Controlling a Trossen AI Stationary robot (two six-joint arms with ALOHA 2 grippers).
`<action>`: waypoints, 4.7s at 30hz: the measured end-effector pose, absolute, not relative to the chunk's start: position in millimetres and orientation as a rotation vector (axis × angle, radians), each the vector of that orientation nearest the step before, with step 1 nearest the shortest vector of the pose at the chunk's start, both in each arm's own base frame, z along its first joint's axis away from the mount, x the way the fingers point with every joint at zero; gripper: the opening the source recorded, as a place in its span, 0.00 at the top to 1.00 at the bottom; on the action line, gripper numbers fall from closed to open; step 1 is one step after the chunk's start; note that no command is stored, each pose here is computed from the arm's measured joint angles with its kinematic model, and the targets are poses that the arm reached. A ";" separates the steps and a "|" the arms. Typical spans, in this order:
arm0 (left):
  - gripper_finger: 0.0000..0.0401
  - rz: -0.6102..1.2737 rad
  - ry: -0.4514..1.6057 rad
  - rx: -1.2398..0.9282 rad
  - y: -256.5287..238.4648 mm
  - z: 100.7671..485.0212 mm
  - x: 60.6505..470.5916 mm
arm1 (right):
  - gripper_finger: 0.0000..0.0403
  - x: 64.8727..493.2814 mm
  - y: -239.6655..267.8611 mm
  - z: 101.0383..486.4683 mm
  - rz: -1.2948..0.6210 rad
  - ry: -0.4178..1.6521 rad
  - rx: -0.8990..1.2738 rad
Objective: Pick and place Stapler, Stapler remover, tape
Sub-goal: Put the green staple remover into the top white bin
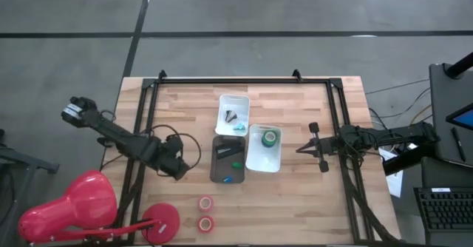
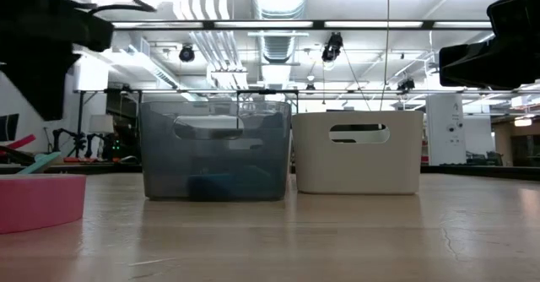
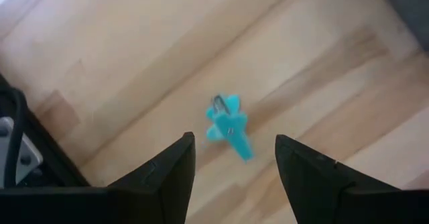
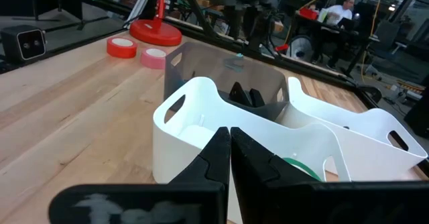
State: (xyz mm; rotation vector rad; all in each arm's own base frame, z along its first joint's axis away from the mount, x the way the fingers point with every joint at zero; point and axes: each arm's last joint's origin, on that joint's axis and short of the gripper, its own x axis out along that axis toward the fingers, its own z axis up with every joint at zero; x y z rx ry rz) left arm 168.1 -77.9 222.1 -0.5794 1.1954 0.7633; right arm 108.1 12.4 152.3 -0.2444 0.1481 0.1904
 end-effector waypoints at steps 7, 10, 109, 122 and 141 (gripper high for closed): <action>0.49 0.803 1.194 -0.597 -90.1 211.8 154.6 | 0.98 108.1 12.4 152.3 0.191 0.148 -0.246; 0.49 0.835 1.173 -0.585 -92.1 204.4 148.3 | 0.98 108.1 12.4 152.3 0.190 0.148 -0.245; 0.59 0.340 0.723 -0.578 -69.7 139.6 125.5 | 0.98 108.1 12.4 152.3 0.190 0.148 -0.246; 0.59 0.314 0.689 -0.522 -70.6 139.3 128.0 | 0.98 108.1 12.4 152.1 0.191 0.148 -0.246; 0.85 0.275 0.706 -0.539 -72.6 139.7 129.1 | 0.98 108.1 12.4 152.1 0.191 0.148 -0.244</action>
